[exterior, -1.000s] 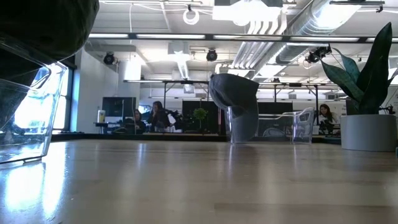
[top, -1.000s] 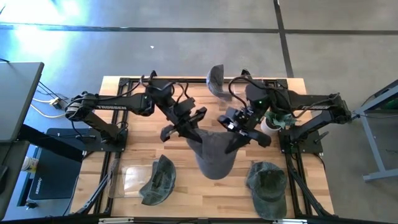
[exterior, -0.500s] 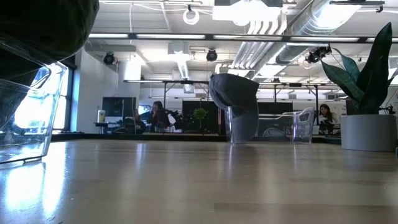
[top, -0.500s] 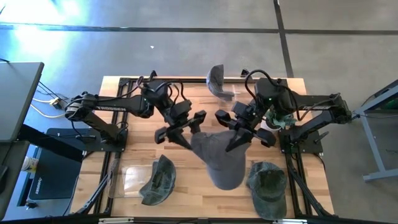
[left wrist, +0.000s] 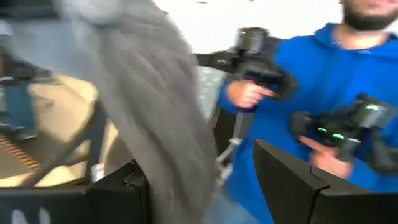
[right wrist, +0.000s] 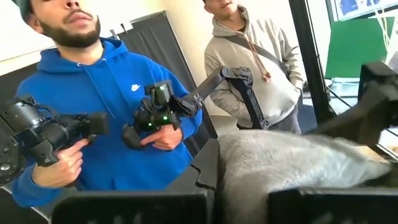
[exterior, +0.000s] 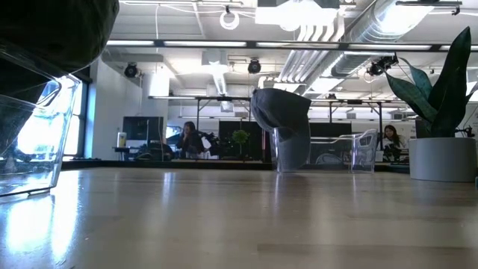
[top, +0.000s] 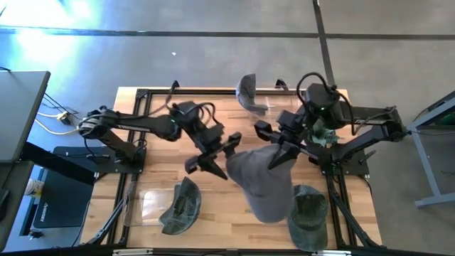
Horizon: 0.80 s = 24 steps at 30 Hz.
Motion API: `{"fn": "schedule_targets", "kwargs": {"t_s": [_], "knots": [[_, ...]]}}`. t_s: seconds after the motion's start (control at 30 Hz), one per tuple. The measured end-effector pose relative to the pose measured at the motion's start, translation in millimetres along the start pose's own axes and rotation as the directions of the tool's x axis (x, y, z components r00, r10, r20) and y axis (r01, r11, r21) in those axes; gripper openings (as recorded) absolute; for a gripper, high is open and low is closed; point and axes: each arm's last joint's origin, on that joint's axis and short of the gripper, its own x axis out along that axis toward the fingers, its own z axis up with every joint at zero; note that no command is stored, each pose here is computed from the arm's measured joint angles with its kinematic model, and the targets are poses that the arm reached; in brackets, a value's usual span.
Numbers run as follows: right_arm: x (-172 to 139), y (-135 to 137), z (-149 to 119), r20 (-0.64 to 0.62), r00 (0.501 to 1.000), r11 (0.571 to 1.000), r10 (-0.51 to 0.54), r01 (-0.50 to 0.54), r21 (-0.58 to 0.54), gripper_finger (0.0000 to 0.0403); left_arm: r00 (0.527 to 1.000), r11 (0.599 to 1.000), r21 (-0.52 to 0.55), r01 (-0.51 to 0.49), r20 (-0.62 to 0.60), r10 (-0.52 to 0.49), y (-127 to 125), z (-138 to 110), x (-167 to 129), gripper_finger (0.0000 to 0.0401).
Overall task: Pick & Place hat
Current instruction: Put the gray cap into the top transparent bin
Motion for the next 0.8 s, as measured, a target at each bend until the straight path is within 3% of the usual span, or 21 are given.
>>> {"fn": "schedule_targets", "kwargs": {"t_s": [0.13, 0.2, 0.33, 0.47, 0.67, 0.8], "knots": [[-3.8, 6.3, 2.6, 0.01, 1.0, 1.0, 0.007, -0.007, -0.015, 0.0004, 0.989, 0.989, 0.086, 0.117, 0.085, -0.124, -10.4, 11.7, 5.9, 0.0213], [-5.6, 9.0, 3.6, 0.014, 1.0, 1.0, 0.008, -0.008, -0.02, 0.0006, 0.982, 0.984, 0.077, 0.158, 0.096, -0.165, -13.3, 13.8, 4.7, 0.0213], [-6.2, 10.1, 4.2, 0.018, 1.0, 1.0, 0.007, -0.006, -0.027, 0.0003, 0.974, 0.978, 0.122, 0.166, 0.134, -0.182, -19.1, 21.8, 1.4, 0.0213], [-4.8, 7.2, 3.5, 0.023, 1.0, 0.999, -0.013, 0.014, -0.035, 0.0006, 0.982, 0.99, 0.102, 0.101, 0.153, -0.115, -11.3, 20.8, -1.5, 0.0213], [-0.9, -1.2, 0.8, 0.023, 0.998, 0.998, -0.053, 0.054, -0.025, 0.0003, 0.982, 0.997, 0.012, -0.074, 0.174, 0.071, 16.2, 5.1, 1.5, 0.0213], [-1.8, -5.4, -3.2, -0.001, 0.995, 0.995, -0.101, 0.101, -0.001, 0.0004, 0.972, 0.995, 0.02, -0.102, 0.214, 0.095, 21.3, 3.6, 3.5, 0.0213]]}}
